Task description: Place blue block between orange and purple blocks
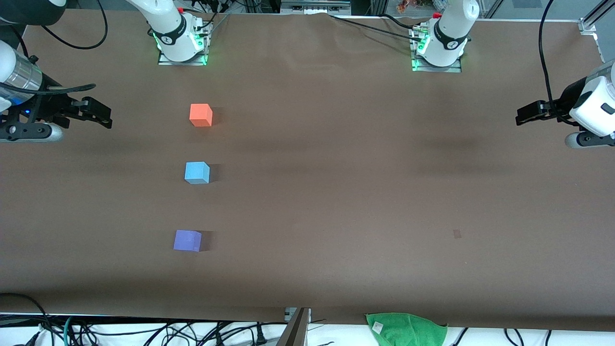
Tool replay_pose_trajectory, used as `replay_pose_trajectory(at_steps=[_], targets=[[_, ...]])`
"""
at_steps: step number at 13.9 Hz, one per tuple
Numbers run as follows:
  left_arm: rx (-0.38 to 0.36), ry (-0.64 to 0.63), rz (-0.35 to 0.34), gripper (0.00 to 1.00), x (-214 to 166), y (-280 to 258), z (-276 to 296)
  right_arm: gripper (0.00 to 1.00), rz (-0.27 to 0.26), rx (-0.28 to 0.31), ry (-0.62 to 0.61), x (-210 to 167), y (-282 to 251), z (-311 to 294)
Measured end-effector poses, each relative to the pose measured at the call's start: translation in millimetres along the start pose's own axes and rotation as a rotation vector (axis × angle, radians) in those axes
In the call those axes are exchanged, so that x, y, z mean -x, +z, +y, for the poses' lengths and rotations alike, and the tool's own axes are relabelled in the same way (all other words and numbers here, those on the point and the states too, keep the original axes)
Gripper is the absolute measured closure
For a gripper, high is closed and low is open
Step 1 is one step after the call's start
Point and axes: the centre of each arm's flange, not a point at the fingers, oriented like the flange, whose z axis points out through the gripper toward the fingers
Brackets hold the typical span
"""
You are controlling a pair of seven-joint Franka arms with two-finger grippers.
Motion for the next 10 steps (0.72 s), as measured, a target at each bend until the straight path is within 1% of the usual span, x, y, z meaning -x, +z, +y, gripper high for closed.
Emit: replay_pose_trajectory(at_steps=[10], targets=[[0.0, 0.0, 0.0, 0.0, 0.0, 0.0, 0.0, 0.0, -0.003, 0.001, 0.014, 1.1, 0.2, -7.4]])
